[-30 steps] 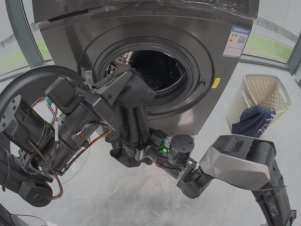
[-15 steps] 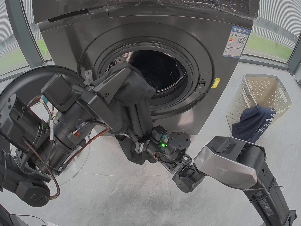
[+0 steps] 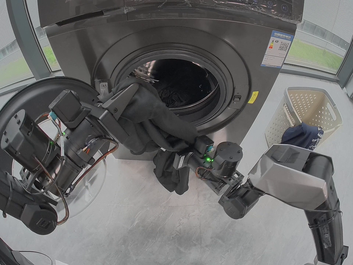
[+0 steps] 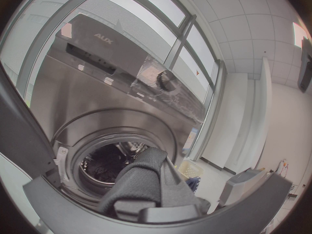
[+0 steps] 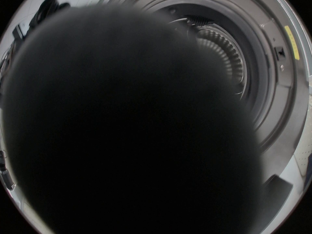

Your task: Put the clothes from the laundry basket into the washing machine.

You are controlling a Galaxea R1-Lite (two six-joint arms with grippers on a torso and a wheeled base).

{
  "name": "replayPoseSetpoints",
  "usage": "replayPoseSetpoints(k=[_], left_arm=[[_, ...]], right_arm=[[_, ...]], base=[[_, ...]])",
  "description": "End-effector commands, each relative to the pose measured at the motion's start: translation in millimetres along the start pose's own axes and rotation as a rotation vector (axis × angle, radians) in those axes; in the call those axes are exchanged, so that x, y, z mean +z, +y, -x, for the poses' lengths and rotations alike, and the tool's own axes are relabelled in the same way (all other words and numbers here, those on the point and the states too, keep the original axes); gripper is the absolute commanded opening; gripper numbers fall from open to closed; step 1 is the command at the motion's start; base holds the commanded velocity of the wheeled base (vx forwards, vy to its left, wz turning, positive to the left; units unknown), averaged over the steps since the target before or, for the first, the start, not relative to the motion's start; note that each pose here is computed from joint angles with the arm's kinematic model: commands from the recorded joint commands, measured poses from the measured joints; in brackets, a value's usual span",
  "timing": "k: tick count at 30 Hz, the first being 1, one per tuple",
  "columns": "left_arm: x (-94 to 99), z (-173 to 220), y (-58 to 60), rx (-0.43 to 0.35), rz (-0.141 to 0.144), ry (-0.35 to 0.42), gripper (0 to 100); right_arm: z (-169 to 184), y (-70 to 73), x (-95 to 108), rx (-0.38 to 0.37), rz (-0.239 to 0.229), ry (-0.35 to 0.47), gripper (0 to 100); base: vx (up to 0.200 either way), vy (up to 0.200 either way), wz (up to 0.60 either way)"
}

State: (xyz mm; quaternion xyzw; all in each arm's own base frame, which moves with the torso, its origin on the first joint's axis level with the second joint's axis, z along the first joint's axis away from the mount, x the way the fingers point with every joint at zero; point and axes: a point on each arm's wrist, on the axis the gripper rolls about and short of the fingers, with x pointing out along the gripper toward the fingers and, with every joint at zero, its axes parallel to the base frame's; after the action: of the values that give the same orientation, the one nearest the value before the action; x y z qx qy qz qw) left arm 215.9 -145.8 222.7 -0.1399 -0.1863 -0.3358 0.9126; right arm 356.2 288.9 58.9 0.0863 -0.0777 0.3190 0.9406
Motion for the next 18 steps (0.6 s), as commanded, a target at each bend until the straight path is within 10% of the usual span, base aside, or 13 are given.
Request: replayPoseSetpoints(k=[1,18], left_arm=[[-23.3,2,29.7,0.102,-0.030,0.089,0],[-98.5,23,48.2,0.165,-0.026,0.381,0]], right_arm=[[15,-15.7,56,-0.040,0.005,-0.075,0],[26,-9.0,88,-0.042,-0.014,-0.124,0]], base=[[0.000,0.000,0.00],[0.000,0.000,0.00]])
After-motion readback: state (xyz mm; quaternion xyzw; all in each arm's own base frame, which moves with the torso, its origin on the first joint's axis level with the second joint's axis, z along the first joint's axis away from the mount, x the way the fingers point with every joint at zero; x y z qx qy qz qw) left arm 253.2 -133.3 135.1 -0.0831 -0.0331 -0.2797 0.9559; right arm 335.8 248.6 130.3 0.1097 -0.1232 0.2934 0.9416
